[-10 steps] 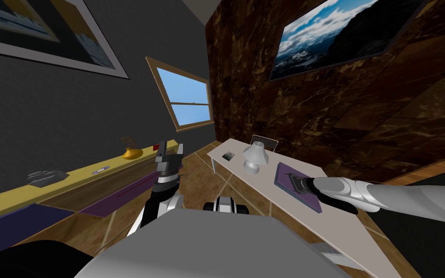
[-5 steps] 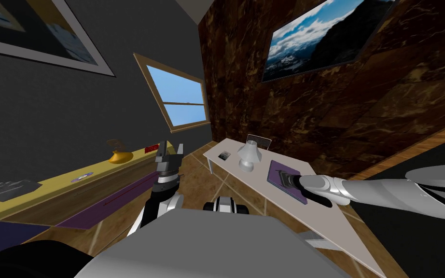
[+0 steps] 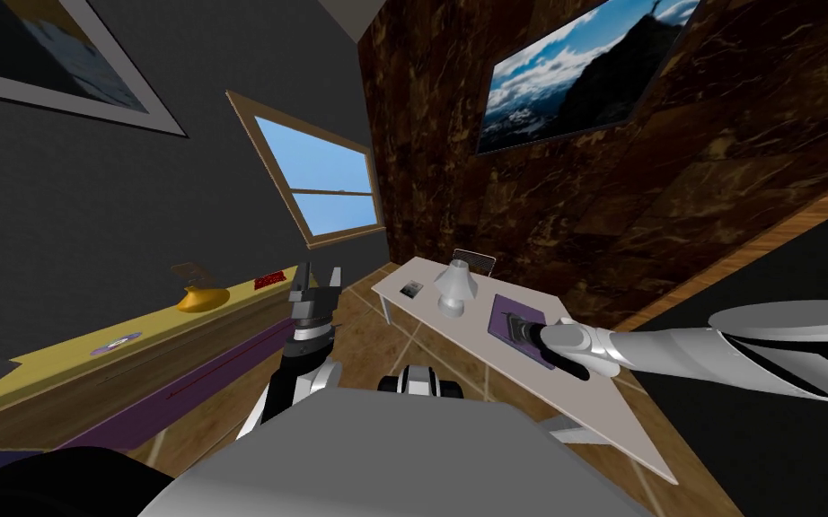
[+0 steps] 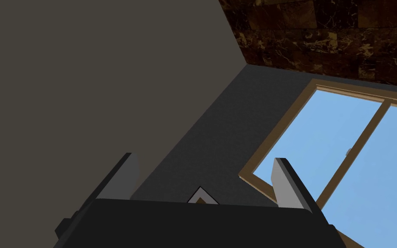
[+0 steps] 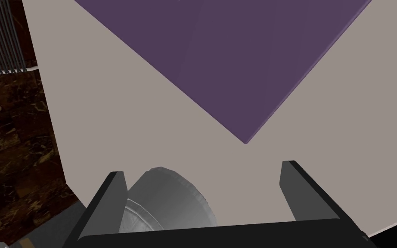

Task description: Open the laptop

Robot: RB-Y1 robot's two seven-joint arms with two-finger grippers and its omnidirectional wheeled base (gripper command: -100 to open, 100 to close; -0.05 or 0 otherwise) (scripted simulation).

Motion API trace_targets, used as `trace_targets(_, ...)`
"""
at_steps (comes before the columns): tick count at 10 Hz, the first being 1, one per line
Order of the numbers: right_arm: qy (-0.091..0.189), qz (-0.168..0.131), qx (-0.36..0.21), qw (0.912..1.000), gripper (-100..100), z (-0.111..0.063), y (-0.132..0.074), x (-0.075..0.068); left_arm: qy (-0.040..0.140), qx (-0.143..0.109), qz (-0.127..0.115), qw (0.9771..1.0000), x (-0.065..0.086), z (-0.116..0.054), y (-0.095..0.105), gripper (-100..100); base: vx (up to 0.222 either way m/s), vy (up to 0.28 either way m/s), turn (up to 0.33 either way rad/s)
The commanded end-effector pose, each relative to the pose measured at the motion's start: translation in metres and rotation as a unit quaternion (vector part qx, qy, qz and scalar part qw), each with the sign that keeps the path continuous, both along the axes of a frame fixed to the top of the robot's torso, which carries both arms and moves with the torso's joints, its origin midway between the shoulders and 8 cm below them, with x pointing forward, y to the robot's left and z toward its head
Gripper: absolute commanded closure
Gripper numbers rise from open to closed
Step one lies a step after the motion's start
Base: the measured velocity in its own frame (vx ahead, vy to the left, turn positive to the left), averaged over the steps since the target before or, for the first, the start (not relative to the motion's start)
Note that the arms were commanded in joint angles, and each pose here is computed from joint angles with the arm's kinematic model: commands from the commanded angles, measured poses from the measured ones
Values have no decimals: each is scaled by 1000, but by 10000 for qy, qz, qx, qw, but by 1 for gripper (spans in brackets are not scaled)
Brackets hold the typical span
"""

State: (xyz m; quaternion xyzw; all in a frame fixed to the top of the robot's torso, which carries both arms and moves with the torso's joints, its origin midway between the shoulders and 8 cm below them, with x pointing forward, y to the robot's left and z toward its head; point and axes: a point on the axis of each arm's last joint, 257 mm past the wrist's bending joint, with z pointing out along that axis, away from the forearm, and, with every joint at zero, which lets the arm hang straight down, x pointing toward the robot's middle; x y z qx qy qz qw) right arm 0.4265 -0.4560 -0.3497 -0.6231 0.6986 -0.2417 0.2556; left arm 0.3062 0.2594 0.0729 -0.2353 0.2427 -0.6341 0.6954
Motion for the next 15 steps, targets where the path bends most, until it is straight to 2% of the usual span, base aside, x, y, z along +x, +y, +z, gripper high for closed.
trace_targets(1,-252,-72,164,9995,-100,0,22,13,0,0,0,10000,0,0,0,0,-2,-50,-122)
trace_targets(2,-326,-100,308,9989,-100,-2,38,18,0,0,0,10000,0,0,0,0,-5,-71,-153)
trace_targets(3,-386,-122,284,9988,-100,0,36,21,0,0,0,10000,0,0,0,0,1,-55,-49)
trace_targets(4,-480,-164,420,9978,-100,0,51,26,0,0,0,10000,0,0,0,0,1,-52,-107)
trace_targets(5,-515,-177,406,9977,-100,1,50,28,0,0,0,10000,0,0,0,0,0,-37,-56)
trace_targets(7,-697,-275,672,9949,-100,2,79,38,0,0,0,10000,0,0,0,0,-4,-51,-132)
trace_targets(8,-759,-299,649,9946,-100,4,77,40,0,0,0,10000,0,0,0,0,-3,-46,-44)
trace_targets(9,-853,-357,775,9927,-100,5,90,45,0,0,0,10000,0,0,0,0,4,-44,-94)
trace_targets(10,-871,-365,768,9926,-100,6,89,45,0,0,0,10000,0,0,0,0,8,-34,-52)
trace_targets(15,-1274,-698,1310,9807,-100,11,142,60,0,0,0,10000,0,0,0,0,2,-62,-131)
